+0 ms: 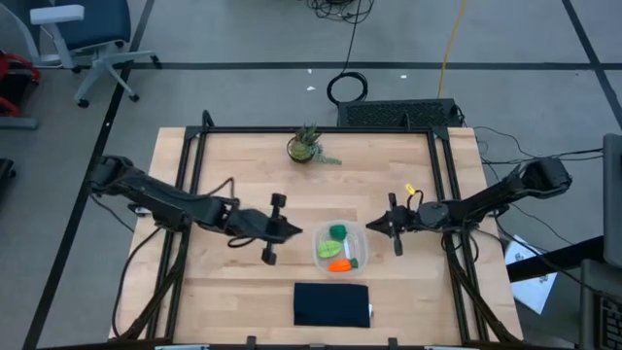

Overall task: Pick and placing Produce into tupperware
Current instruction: Return to Home Position

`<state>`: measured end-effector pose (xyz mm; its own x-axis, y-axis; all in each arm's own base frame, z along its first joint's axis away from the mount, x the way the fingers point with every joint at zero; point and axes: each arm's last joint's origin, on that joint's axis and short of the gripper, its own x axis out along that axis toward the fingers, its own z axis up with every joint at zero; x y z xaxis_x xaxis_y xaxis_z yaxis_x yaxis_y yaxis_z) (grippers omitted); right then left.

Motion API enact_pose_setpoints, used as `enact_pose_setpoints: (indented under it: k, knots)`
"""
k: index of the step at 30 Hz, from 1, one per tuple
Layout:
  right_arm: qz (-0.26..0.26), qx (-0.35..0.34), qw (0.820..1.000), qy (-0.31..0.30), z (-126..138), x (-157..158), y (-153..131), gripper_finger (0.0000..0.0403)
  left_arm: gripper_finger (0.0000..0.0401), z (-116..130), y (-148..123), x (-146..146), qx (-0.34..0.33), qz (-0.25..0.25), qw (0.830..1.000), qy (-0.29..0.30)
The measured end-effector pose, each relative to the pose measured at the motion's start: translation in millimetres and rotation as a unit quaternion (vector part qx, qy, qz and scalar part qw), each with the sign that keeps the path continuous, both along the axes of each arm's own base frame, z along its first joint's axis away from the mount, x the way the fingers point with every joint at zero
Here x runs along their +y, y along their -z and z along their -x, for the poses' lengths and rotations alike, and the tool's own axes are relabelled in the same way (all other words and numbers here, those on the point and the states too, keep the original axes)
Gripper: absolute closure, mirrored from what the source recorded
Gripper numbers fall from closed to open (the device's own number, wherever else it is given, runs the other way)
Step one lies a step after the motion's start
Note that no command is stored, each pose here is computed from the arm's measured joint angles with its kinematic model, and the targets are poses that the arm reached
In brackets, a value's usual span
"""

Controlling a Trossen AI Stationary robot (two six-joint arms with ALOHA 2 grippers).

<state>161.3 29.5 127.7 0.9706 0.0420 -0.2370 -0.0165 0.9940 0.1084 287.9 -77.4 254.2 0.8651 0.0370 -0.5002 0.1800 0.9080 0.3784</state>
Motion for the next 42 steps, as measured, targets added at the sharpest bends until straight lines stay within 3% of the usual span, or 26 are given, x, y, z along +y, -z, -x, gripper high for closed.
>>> enact_pose_setpoints:
  k: [7,13,21,27,42]
  knots:
    - [0.024,-0.025,0.999,0.021,5,-3,-10,0.0403,0.04,41,0,19,-0.091,0.007,0.996,-0.02]
    - [0.02,-0.088,0.995,0.046,10,-12,-26,0.0403,0.04,78,2,32,-0.157,0.024,0.987,-0.026]
    - [0.009,-0.117,0.993,0.032,16,-16,-35,0.0403,0.0401,121,14,38,-0.24,0.053,0.969,0.016]
    - [0.02,-0.133,0.991,0.023,19,-16,-40,0.0403,0.0401,131,39,50,-0.246,0.051,0.968,-0.008]
    - [0.0,-0.147,0.989,0.013,24,-20,-45,0.0403,0.0401,139,36,76,-0.244,0.063,0.967,0.019]
